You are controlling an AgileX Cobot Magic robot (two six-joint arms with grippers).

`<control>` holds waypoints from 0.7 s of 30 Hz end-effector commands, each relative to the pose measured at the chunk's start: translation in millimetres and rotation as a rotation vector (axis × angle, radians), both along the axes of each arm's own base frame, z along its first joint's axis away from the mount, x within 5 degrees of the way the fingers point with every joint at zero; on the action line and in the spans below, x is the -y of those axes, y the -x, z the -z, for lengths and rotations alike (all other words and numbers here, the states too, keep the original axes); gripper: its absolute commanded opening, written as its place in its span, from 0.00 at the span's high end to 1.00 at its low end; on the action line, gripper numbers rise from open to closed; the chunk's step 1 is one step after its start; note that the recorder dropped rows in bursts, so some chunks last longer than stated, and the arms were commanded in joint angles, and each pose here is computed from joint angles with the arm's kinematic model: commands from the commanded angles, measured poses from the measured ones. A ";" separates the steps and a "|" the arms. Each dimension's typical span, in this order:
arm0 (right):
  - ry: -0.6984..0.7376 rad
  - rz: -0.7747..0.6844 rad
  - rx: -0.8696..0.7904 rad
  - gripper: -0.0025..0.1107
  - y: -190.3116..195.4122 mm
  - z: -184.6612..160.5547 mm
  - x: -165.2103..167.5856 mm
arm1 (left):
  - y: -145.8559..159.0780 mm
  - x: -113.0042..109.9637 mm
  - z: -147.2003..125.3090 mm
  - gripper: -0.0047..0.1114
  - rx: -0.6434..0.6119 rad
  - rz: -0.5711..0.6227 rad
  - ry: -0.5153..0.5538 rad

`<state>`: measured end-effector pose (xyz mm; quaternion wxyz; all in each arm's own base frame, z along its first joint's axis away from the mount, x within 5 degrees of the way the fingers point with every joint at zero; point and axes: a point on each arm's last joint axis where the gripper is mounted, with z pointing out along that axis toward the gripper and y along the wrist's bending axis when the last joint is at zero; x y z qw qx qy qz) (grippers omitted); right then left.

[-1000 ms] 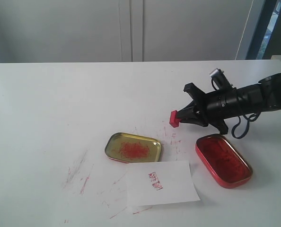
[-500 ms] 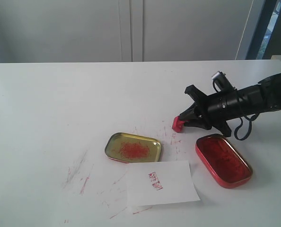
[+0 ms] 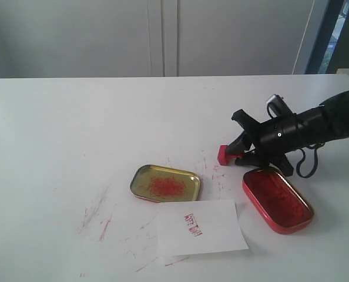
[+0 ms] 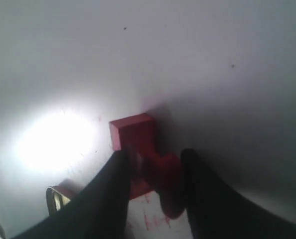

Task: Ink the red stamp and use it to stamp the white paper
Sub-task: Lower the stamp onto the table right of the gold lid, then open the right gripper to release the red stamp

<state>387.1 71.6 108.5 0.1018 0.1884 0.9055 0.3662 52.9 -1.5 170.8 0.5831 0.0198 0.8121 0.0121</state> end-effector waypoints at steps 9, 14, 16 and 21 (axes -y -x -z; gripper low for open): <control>0.037 0.079 -0.002 0.67 -1.7 -17.1 26.7 | 0.2 0.1 1.7 0.96 -0.004 0.001 0.001; 0.072 0.057 -0.001 0.67 0.7 -19.0 29.1 | 0.2 0.1 1.7 0.96 -0.004 0.001 0.001; 0.076 0.053 0.008 0.67 0.9 -22.2 29.2 | 0.2 0.1 1.7 0.96 -0.004 0.001 0.001; 0.087 0.045 0.033 0.67 1.6 -31.0 29.7 | 0.2 0.1 1.7 0.96 -0.004 0.001 0.001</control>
